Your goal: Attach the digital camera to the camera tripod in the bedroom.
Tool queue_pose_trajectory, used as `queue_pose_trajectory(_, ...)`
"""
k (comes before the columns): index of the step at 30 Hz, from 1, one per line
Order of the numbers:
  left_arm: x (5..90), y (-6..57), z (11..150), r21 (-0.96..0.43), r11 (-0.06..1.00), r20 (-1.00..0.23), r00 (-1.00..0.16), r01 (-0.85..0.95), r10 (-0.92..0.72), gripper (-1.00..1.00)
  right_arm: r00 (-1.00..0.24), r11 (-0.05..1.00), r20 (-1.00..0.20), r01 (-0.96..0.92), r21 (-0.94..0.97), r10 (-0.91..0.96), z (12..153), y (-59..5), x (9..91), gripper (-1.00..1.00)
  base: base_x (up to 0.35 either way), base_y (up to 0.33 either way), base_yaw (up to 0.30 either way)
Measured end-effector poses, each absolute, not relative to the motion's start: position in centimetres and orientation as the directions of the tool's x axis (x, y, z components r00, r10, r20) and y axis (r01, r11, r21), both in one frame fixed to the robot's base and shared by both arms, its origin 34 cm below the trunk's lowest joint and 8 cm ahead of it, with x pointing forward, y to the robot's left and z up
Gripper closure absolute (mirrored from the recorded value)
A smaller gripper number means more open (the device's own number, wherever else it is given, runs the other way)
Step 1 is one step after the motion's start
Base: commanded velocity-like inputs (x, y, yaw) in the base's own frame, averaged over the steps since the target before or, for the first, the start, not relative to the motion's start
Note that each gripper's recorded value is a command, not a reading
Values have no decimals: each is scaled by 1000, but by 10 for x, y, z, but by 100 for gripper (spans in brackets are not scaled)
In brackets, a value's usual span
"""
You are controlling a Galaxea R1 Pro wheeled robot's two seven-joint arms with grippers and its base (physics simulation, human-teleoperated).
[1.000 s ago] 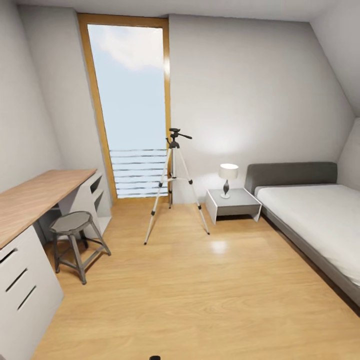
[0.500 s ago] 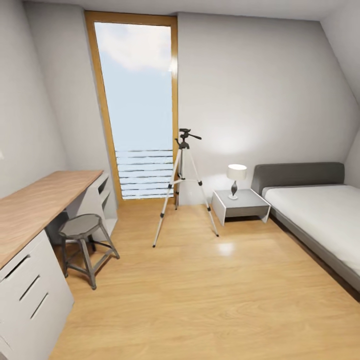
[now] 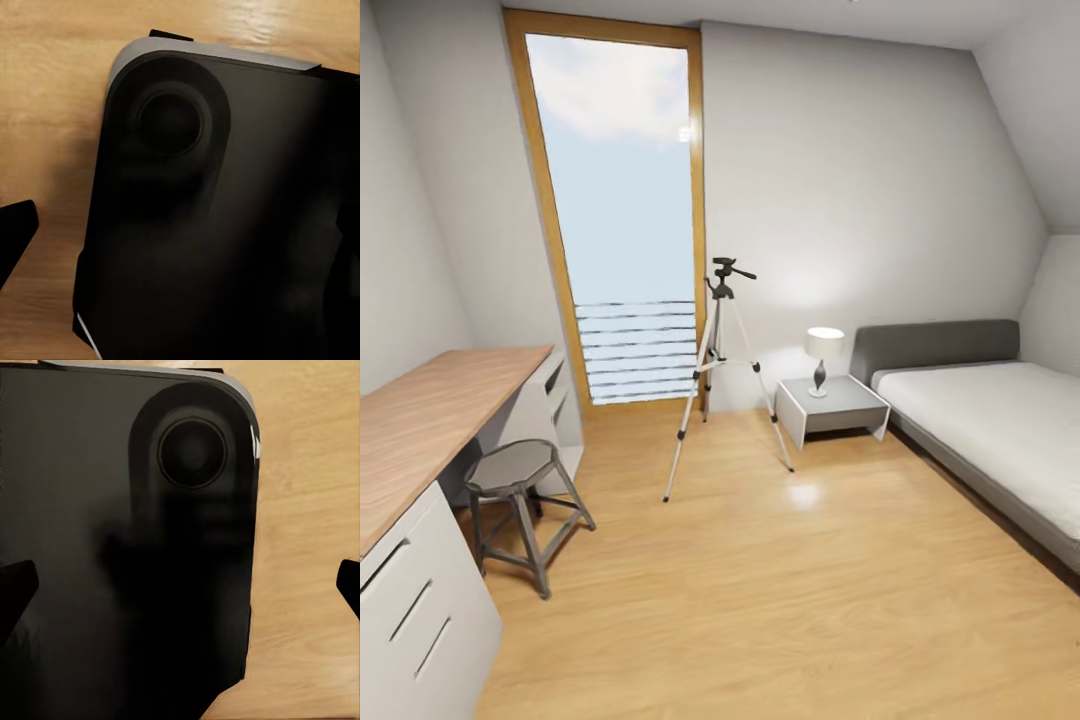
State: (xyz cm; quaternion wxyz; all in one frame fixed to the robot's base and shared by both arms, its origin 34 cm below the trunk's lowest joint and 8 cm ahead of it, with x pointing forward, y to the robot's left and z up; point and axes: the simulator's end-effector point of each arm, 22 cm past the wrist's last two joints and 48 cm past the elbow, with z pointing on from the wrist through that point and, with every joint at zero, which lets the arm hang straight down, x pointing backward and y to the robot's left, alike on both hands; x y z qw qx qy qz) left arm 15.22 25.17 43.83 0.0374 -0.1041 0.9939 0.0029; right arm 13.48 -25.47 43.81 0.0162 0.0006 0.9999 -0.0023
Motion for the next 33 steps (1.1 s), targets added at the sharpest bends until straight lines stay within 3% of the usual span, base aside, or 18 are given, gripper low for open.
queue_pose_trajectory(33, 152, 252, 438, -1, 977, -75, -975, -211, -211, -100, -999, 1000, -32, 1, -4, 1, 438, -255, 135, -100, 3, 14, -242)
